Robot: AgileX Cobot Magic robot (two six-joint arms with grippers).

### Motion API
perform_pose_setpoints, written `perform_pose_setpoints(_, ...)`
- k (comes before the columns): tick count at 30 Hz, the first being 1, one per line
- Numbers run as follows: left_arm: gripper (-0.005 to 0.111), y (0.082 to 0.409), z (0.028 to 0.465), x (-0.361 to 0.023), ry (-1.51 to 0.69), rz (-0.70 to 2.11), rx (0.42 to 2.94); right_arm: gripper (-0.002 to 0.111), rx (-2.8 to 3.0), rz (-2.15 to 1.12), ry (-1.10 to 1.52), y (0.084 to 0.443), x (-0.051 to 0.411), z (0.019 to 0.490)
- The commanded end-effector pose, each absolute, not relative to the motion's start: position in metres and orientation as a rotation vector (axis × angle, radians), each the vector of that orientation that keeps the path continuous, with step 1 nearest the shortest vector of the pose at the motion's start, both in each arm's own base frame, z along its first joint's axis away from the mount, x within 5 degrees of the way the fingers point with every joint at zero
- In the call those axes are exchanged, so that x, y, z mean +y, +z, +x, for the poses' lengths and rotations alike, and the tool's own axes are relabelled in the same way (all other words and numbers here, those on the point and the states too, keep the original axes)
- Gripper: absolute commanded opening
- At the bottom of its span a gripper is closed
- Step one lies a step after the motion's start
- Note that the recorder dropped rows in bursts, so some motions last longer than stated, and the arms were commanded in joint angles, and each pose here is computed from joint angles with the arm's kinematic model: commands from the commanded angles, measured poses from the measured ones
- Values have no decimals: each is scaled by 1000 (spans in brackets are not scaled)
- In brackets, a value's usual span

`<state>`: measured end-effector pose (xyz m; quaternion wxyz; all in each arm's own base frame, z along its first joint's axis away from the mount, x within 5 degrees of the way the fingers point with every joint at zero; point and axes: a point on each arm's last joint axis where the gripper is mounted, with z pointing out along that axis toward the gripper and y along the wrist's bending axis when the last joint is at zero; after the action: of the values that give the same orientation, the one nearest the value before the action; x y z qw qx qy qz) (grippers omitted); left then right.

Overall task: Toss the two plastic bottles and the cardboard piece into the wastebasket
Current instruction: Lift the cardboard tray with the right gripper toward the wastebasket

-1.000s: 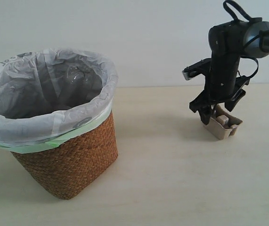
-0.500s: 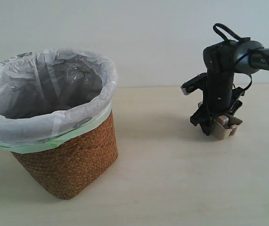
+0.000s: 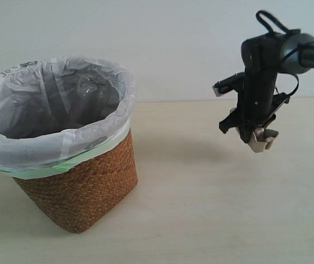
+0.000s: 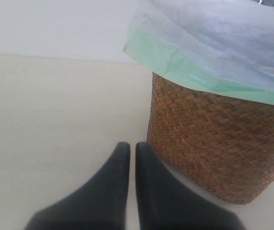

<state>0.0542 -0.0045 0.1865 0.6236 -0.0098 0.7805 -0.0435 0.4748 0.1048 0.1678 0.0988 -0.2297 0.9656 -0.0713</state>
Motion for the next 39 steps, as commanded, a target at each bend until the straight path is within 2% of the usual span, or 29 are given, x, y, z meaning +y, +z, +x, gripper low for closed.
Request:
perform_pose_setpoints(1,4,185,54,-4,-101,-27,1792,2,2808,-624,-37,229,109,459)
perform_pose_setpoints(5,4,185,54,-4,-101,-27,1792,2,2765,-645,190,254,122,432)
perform_pose_setpoints(9,4,185,54,-4,-101,-27,1792,2,2691,-611,204,265,122,401)
perform_pose_setpoints(16,4,185,54,-4,-101,-27,1792,1,2701,-504,248,259,107,327)
perform_pose_setpoints(24,4,185,54,-4,-101,-27,1792,1,2595,-400,267,288,87,261)
perform_pose_setpoints(28,4,185,54,-4,-101,-27,1792,1,2575,-316,149,296,76,257)
perform_pose_setpoints(34,4,185,54,-4,-101,-27,1792,1,2620,-197,-305,277,49,275)
perform_pose_setpoints(36,4,185,54,-4,-101,-27,1792,1,2637,-198,-344,265,50,284)
perform_pose_setpoints(39,4,185,54,-4,-101,-27,1792,1,2620,-225,-263,247,61,300)
